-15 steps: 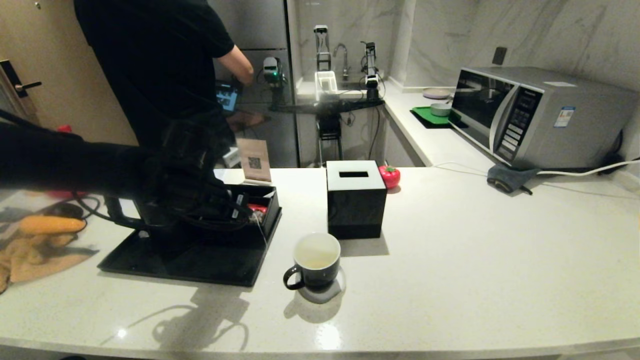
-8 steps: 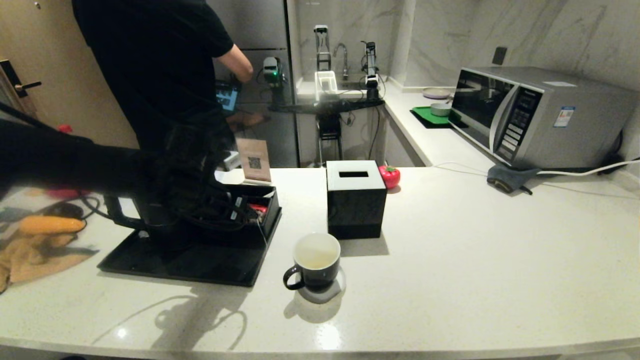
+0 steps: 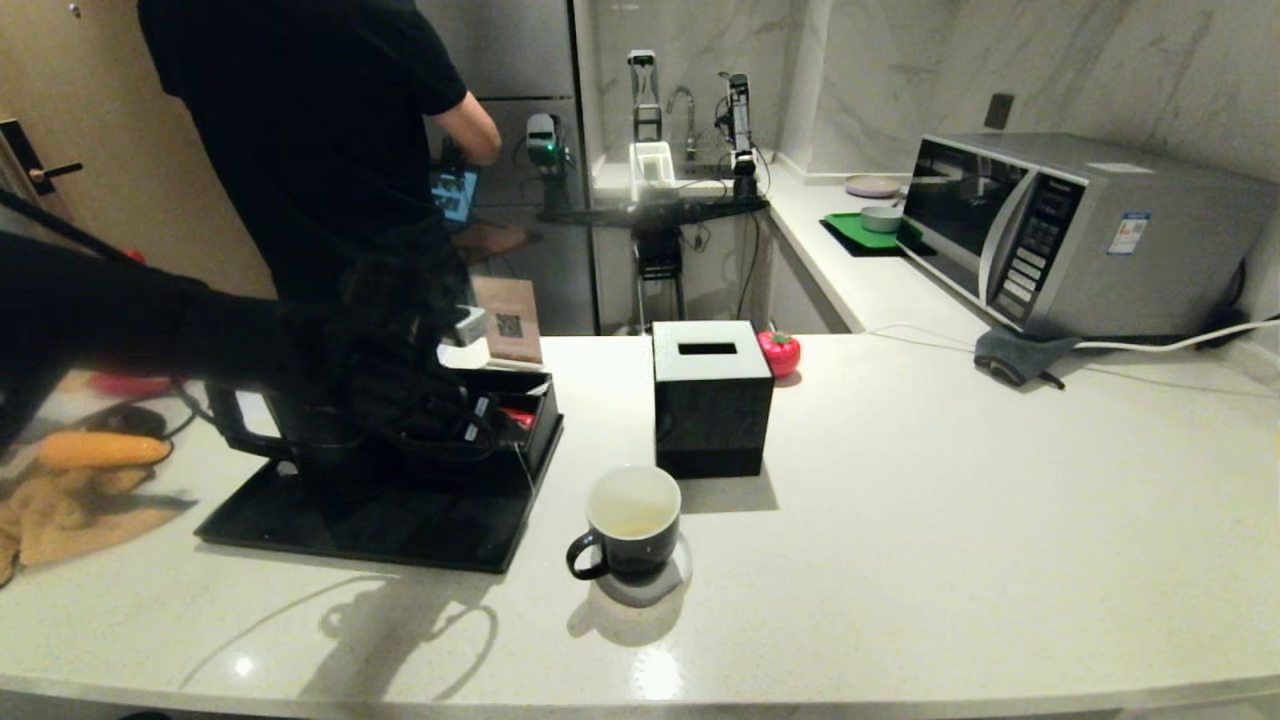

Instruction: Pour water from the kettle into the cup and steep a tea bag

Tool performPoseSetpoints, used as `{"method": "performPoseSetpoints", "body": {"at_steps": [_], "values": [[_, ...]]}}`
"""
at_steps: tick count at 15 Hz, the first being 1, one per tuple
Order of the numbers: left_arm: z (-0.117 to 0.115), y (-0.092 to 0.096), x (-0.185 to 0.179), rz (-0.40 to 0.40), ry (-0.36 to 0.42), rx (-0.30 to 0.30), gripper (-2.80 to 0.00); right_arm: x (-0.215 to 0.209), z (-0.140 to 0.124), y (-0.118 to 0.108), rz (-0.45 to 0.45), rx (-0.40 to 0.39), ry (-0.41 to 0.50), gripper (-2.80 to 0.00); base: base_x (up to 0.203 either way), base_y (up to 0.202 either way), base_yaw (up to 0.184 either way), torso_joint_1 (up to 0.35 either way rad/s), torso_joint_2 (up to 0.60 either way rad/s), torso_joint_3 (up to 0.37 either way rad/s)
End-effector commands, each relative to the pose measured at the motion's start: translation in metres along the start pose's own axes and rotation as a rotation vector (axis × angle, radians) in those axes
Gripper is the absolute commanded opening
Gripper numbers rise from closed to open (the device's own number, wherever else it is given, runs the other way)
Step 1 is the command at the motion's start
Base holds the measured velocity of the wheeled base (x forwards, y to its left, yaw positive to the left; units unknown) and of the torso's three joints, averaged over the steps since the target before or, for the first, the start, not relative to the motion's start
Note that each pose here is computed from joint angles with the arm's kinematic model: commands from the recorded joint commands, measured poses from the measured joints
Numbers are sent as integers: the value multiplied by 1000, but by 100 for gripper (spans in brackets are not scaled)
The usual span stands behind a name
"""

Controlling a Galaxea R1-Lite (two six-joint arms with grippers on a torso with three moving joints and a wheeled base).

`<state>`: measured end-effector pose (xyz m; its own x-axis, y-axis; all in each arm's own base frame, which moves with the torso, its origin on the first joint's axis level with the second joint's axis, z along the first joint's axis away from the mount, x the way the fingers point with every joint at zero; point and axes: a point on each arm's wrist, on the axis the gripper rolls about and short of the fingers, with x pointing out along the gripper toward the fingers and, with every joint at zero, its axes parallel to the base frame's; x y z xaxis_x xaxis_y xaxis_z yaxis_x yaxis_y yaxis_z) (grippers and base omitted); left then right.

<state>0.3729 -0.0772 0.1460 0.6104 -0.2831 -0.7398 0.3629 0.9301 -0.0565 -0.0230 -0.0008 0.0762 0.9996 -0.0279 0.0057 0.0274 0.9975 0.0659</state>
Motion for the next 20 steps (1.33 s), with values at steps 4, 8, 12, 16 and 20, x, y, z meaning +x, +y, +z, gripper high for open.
{"method": "performPoseSetpoints", "body": {"at_steps": [4, 8, 12, 16, 20], "values": [[5, 2, 17, -4, -20, 31, 0, 0, 0, 0, 0, 0, 1, -280, 0, 0, 0, 0, 0, 0], [6, 1, 26, -16, -47, 44, 0, 0, 0, 0, 0, 0, 2, -280, 0, 0, 0, 0, 0, 0], [4, 0, 31, -25, -35, 47, 0, 0, 0, 0, 0, 0, 1, -280, 0, 0, 0, 0, 0, 0], [3, 0, 34, -27, -33, 47, 0, 0, 0, 0, 0, 0, 1, -280, 0, 0, 0, 0, 0, 0], [5, 1, 41, -24, -62, 53, 0, 0, 0, 0, 0, 0, 2, -280, 0, 0, 0, 0, 0, 0]]}}
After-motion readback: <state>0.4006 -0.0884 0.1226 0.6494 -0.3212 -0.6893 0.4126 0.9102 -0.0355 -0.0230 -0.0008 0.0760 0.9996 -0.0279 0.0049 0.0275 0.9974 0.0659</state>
